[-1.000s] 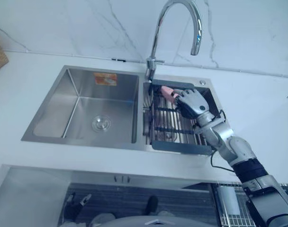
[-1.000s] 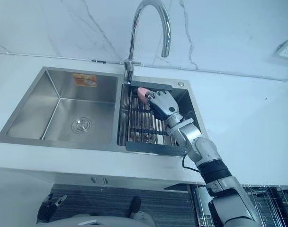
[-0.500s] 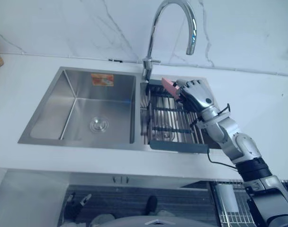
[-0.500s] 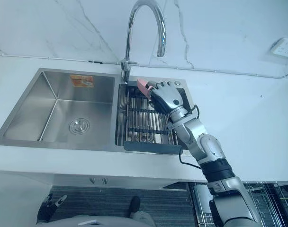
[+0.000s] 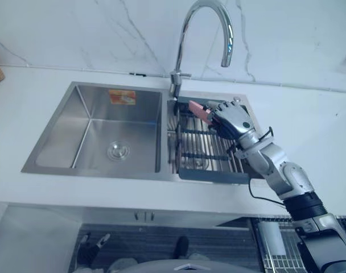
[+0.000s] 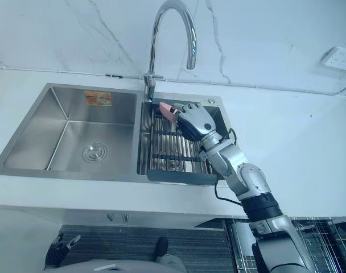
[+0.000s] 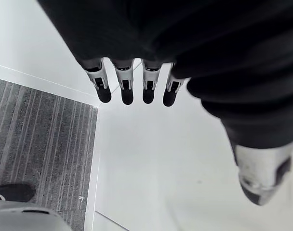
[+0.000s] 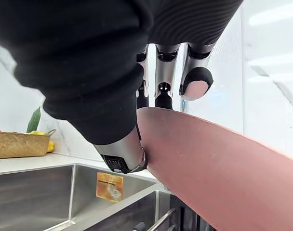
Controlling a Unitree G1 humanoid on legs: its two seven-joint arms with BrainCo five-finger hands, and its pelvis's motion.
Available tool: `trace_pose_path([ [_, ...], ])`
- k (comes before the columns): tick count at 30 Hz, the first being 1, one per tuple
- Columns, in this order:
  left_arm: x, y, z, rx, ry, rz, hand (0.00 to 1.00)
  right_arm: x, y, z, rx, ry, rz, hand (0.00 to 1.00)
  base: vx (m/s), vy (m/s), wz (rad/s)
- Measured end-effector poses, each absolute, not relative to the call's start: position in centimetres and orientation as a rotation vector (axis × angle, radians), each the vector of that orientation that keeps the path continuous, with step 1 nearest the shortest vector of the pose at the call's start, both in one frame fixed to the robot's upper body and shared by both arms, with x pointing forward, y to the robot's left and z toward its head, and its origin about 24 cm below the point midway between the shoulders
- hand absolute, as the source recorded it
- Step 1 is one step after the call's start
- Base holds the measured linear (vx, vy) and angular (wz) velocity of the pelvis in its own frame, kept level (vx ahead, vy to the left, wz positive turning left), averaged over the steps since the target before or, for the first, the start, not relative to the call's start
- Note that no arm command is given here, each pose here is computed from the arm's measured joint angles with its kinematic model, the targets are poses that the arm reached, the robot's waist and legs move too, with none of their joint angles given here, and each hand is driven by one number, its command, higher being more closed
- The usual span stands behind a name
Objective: Walk over to the sink, pick up the cup, carry it to the dishwasher, place the cup inside the dishwasher, then close the dishwasher door
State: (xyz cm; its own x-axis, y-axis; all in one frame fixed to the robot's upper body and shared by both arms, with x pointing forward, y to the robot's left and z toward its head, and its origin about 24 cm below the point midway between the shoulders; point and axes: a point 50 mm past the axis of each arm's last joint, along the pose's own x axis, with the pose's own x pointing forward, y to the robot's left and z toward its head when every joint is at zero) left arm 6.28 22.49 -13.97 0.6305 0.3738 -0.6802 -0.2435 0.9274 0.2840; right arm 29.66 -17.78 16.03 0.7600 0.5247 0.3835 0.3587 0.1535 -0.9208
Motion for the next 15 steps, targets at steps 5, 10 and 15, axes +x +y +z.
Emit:
trace_pose_path([
  [5, 5.9, 22.4, -14.1, 0.189, 0.828, 0.330, 0.00, 29.0, -19.4, 15.9, -1.455, -0.719, 0.064, 1.00, 0.01, 0.020, -0.19],
  [10, 5.8, 22.5, -14.0, 0.219, 0.826, 0.306, 0.00, 28.2, -20.1, 17.0, -1.455, -0.778, -0.053, 1.00, -0.06, 0.043, -0.72],
  [15, 6.4, 22.5, -13.6, 0.152, 0.788, 0.386, 0.00, 29.6, -19.7, 17.7, -1.495, -0.864, -0.074, 1.00, -0.02, 0.002, -1.30],
])
